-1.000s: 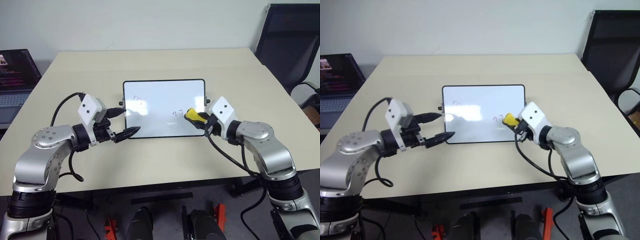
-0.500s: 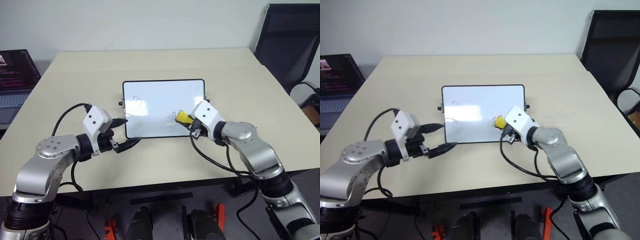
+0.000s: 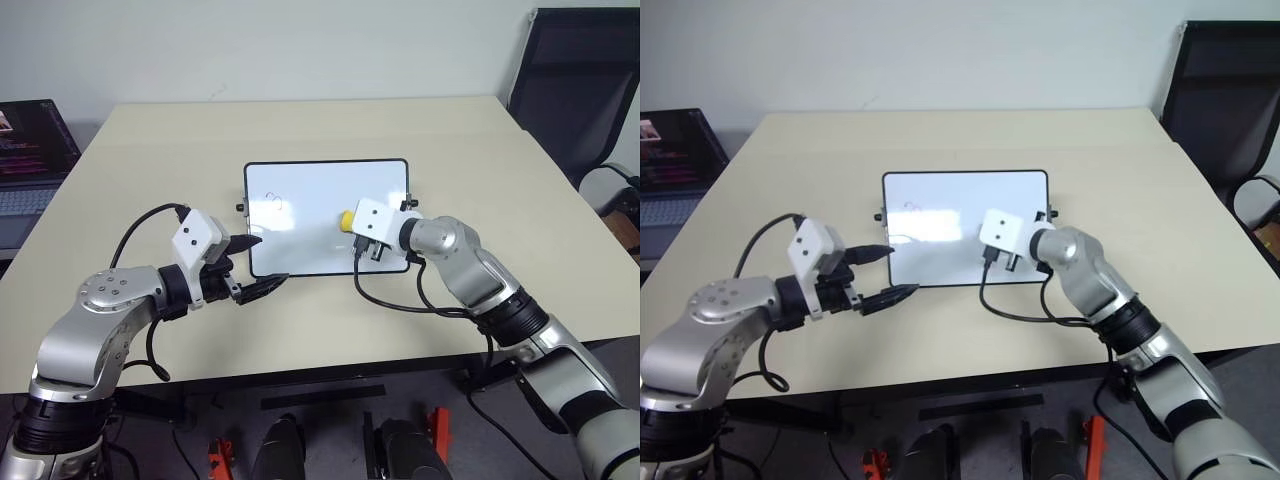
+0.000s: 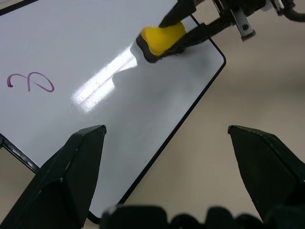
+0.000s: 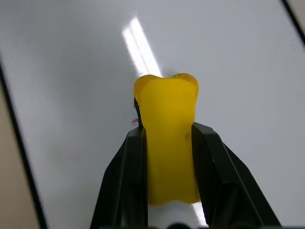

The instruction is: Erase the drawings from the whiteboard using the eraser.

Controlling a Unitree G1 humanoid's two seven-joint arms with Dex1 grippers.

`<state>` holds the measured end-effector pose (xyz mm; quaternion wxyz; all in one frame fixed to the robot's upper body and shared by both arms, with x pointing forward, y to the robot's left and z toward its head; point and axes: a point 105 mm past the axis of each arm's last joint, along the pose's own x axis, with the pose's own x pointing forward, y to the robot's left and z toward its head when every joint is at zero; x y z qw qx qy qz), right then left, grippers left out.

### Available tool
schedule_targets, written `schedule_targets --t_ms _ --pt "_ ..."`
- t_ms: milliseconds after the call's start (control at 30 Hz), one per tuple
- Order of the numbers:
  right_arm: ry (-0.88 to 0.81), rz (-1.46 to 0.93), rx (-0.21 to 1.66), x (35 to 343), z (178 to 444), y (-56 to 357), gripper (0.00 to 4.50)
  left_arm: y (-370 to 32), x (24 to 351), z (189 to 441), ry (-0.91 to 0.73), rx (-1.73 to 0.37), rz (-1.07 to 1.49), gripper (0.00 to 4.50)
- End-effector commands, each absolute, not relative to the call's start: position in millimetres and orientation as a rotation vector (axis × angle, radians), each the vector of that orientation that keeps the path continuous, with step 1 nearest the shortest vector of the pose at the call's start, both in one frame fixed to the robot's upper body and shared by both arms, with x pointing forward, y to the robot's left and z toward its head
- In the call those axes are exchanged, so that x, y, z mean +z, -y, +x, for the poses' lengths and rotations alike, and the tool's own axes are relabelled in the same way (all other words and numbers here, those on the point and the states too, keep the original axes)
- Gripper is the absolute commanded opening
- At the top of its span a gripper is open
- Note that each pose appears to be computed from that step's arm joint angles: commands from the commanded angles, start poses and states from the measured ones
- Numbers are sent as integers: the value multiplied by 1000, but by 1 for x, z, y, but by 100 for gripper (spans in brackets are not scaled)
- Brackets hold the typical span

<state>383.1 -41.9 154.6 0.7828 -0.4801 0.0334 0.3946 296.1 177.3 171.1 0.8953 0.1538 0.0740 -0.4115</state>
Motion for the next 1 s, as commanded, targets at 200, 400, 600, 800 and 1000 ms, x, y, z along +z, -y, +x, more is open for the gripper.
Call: schedule_targets --t_ms 200,400,600,800,1000 --pt "59 -1105 636 189 412 54 97 -169 182 294 -107 -886 333 450" --pt "-122 -1185 823 142 390 62 97 -168 183 296 -102 -890 330 450" --pt "-107 -1243 822 140 387 72 97 -168 183 296 -102 -892 328 450" --pt "68 -1155 633 179 411 68 97 -170 181 297 -106 -885 324 450" --pt "34 -1005 692 170 399 66 97 -184 183 297 -97 -802 293 450"
